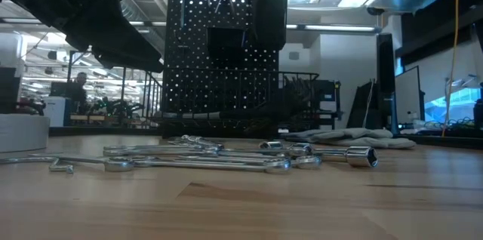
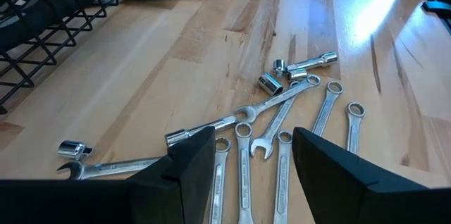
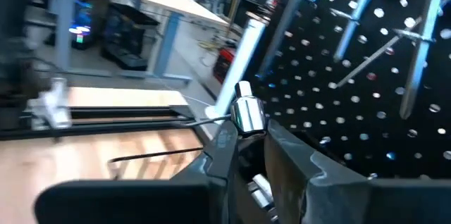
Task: Hang tools onto peg board
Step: Put the socket adapter into the left black bin on the peg board
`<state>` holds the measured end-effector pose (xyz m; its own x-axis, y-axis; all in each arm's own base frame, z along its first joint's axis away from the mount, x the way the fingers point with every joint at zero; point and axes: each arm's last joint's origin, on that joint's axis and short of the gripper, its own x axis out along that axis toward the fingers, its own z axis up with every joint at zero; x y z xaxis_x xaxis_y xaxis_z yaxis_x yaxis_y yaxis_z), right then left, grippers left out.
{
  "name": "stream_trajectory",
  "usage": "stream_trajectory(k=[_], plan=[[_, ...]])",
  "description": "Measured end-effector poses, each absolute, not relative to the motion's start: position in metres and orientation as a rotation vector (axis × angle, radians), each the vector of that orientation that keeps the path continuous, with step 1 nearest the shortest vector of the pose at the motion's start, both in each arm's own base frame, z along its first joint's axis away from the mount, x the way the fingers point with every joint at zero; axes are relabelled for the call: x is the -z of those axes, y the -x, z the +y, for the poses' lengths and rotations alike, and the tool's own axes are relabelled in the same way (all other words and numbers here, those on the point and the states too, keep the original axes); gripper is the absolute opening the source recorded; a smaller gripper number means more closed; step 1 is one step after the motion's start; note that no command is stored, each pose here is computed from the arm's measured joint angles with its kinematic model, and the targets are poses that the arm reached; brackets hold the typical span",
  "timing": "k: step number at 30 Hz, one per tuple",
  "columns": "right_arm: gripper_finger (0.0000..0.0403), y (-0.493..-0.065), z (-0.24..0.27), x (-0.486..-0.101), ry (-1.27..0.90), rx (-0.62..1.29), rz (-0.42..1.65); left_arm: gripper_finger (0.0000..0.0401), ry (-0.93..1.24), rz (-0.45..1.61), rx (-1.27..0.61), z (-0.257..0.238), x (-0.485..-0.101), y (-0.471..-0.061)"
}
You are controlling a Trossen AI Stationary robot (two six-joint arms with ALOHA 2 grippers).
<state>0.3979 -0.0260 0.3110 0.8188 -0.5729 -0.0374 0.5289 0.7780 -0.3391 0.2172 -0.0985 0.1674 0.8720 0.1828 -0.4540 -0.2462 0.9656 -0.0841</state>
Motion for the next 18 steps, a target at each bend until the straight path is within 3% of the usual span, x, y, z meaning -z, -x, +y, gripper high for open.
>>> stream_trajectory(k=[8,18], plan=[[0.0068,-0.408,-0.063,-0.308,0.295,0.688,0.153,0.0182,0.143,0.46,-0.225,-0.099,-0.167,-0.217],[0.0188,-0.407,-0.057,-0.306,0.282,0.695,0.19,0.0182,0.143,0.46,-0.225,-0.099,-0.167,-0.217]])
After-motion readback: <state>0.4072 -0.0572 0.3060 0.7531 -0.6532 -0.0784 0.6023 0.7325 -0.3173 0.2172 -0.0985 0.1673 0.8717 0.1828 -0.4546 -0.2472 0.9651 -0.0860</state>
